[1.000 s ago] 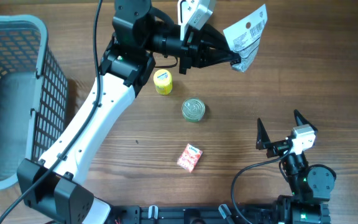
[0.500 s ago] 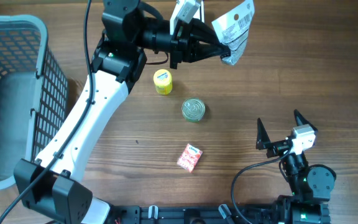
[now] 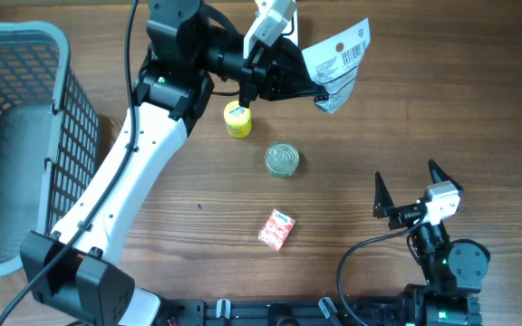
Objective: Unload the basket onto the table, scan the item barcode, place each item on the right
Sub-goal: 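Lift the hex wrench pack with the left gripper toward the scanner, then hold the hex wrench pack over the scanner window with the left gripper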
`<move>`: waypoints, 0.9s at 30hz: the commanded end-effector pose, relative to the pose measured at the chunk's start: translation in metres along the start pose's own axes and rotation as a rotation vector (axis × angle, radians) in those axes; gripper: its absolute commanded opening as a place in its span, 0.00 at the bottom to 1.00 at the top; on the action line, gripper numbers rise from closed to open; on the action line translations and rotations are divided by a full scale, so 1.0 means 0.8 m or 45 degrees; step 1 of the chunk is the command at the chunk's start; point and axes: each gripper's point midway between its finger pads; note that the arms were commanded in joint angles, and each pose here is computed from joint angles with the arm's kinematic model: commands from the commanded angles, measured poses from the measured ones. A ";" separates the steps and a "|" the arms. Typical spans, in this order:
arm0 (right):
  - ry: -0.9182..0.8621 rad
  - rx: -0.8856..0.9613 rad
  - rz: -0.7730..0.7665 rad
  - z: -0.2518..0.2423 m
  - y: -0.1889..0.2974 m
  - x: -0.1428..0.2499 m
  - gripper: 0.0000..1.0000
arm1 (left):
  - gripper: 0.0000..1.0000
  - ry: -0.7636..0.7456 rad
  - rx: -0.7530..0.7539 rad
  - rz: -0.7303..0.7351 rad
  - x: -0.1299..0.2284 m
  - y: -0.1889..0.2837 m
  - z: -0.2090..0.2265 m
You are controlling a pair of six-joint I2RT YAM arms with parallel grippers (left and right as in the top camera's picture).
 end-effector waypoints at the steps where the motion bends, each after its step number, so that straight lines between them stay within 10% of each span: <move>1: -0.015 -0.005 -0.009 0.001 0.000 -0.002 1.00 | 0.04 -0.036 0.029 0.008 -0.008 0.002 -0.010; 5: -0.016 -0.005 -0.009 0.001 0.000 -0.002 1.00 | 0.04 -0.032 -0.004 0.000 -0.009 0.004 -0.004; 11: -0.016 -0.005 -0.009 0.001 0.000 -0.002 1.00 | 0.04 0.459 -0.741 -0.078 0.043 0.096 0.122; 20: -0.016 -0.005 -0.009 0.001 0.000 -0.002 1.00 | 0.04 0.678 -1.671 0.003 0.125 0.181 0.211; 27: -0.016 -0.005 -0.009 0.001 0.000 -0.002 1.00 | 0.04 0.754 -2.019 0.106 0.201 0.205 0.249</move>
Point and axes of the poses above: each gripper's point midway between its finger pads, its own y axis back along the fingers, its own z axis along the line the jaws close on, x = y × z, and after that the axes turned 12 degrees about -y, right-handed
